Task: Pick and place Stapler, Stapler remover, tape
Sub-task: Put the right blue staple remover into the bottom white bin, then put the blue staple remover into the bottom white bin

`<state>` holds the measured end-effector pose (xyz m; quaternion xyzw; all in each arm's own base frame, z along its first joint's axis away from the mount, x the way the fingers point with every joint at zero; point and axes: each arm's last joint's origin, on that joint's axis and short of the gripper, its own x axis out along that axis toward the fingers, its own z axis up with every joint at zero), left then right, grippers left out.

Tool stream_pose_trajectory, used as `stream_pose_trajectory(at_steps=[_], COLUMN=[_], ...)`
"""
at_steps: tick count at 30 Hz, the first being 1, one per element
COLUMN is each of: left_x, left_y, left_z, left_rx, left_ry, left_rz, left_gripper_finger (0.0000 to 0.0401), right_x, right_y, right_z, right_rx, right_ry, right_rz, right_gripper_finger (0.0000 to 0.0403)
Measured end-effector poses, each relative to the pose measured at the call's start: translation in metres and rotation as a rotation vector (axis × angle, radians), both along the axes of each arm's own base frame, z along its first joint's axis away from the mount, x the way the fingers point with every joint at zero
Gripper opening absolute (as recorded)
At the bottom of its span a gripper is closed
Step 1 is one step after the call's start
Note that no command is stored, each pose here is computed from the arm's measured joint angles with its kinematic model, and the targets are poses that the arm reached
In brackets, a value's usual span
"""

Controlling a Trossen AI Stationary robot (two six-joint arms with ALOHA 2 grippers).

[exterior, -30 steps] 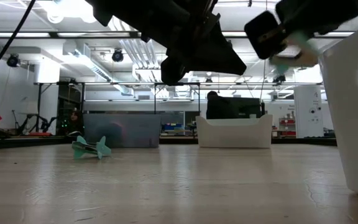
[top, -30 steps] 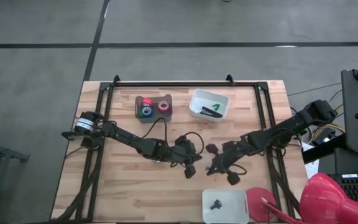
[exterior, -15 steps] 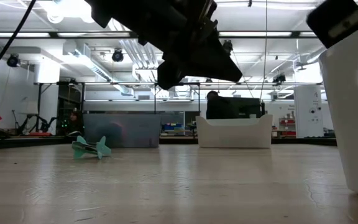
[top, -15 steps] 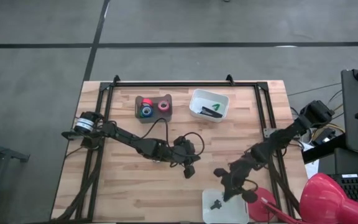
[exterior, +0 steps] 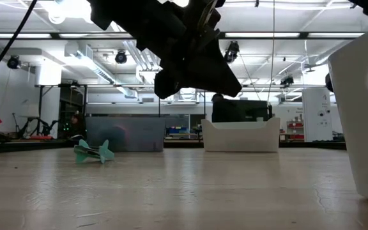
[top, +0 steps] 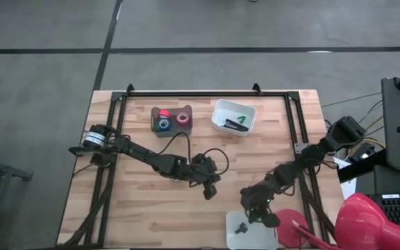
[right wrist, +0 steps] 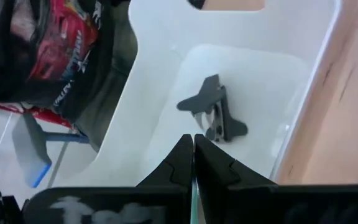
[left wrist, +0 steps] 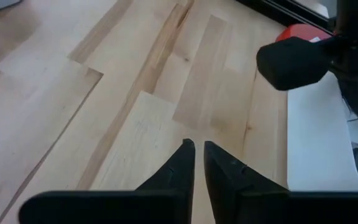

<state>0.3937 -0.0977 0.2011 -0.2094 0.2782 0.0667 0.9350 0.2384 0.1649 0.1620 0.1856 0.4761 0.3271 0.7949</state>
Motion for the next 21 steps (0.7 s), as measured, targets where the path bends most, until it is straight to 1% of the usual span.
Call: stream_pose_trajectory(at_steps=[4,10,13,17,21], left_x=[0.000,0.000,0.000,0.000,-0.002], left_y=[0.000,0.000,0.000,0.000,0.000], left_z=[0.000,0.000,0.000,0.000,-0.002], left_rx=[0.003,0.004,0.003,0.003,-0.006], left_ry=[0.000,-0.001,-0.001,-0.001,0.036], left_rz=[-0.002,-0.002,-0.002,-0.002,-0.028], left_gripper_finger=[0.0055,0.0080,0.0091,0.0100,0.0101], right_x=[0.001,-0.002,-0.002,-0.002,-0.003], right_y=[-0.001,-0.003,-0.003,-0.003,-0.003], right_z=[0.002,0.014,0.017,0.017,0.021], right_rx=[0.004,0.029,0.034,0.035,0.062], right_ry=[-0.005,-0.047,-0.054,-0.055,-0.066], right_rz=[-0.006,-0.005,-0.006,-0.006,0.039], right_gripper_finger=[0.0008,0.0015,0.0035,0.0074,0.0106])
